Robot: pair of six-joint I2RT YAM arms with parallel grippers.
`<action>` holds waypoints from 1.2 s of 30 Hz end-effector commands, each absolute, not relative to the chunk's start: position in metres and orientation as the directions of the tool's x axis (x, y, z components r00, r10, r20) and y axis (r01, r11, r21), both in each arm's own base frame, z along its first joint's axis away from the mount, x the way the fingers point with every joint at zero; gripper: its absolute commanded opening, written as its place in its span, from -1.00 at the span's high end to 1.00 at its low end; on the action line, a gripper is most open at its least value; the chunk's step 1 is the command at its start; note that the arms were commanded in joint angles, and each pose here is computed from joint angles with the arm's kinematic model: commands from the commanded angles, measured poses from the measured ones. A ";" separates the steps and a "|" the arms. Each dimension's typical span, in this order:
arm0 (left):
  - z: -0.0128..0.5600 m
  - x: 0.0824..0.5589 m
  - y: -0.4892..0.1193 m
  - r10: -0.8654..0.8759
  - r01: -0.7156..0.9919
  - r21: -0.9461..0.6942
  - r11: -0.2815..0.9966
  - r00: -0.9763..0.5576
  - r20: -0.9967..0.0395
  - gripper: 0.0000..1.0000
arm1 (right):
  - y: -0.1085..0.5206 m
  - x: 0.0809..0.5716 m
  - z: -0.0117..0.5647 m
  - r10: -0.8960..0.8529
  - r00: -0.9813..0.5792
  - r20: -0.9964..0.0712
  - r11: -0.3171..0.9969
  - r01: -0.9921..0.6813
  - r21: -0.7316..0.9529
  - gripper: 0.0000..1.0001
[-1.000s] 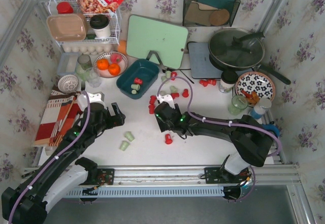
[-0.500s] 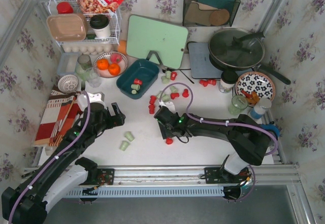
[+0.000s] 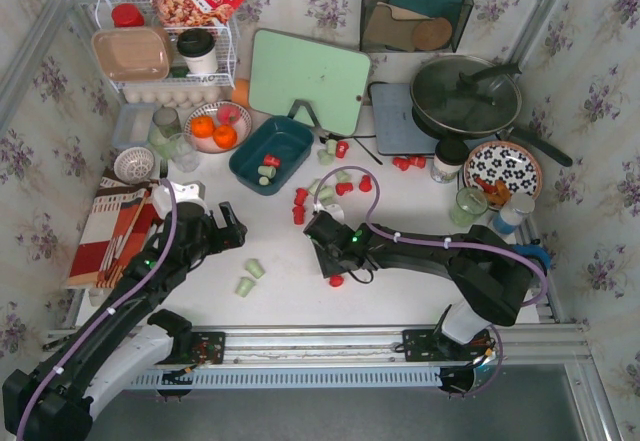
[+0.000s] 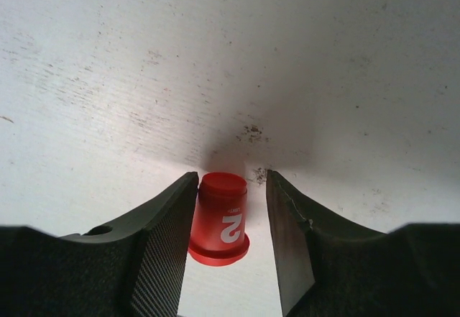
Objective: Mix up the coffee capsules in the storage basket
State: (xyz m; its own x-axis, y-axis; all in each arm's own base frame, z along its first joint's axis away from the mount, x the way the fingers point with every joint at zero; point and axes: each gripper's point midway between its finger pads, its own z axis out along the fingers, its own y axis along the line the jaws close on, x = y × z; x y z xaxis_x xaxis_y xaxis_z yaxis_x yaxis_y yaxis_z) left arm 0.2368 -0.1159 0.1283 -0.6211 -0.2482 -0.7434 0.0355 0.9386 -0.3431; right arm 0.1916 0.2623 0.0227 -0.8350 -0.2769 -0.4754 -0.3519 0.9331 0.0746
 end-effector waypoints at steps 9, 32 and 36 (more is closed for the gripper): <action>0.131 0.237 -0.116 -0.253 0.034 -0.346 0.938 -0.616 -0.746 -0.98 | 0.260 0.177 0.017 -0.314 -0.852 -0.419 0.924 -0.376 0.073 0.07; 0.127 0.239 -0.118 -0.250 0.036 -0.347 0.937 -0.627 -0.738 -0.98 | 0.369 0.317 0.135 -0.182 -0.465 -0.866 0.850 -0.517 0.100 0.72; 0.128 0.239 -0.116 -0.247 0.030 -0.338 0.941 -0.623 -0.742 -0.98 | 0.406 0.372 0.165 -0.101 -0.365 -0.926 0.831 -0.542 0.123 0.73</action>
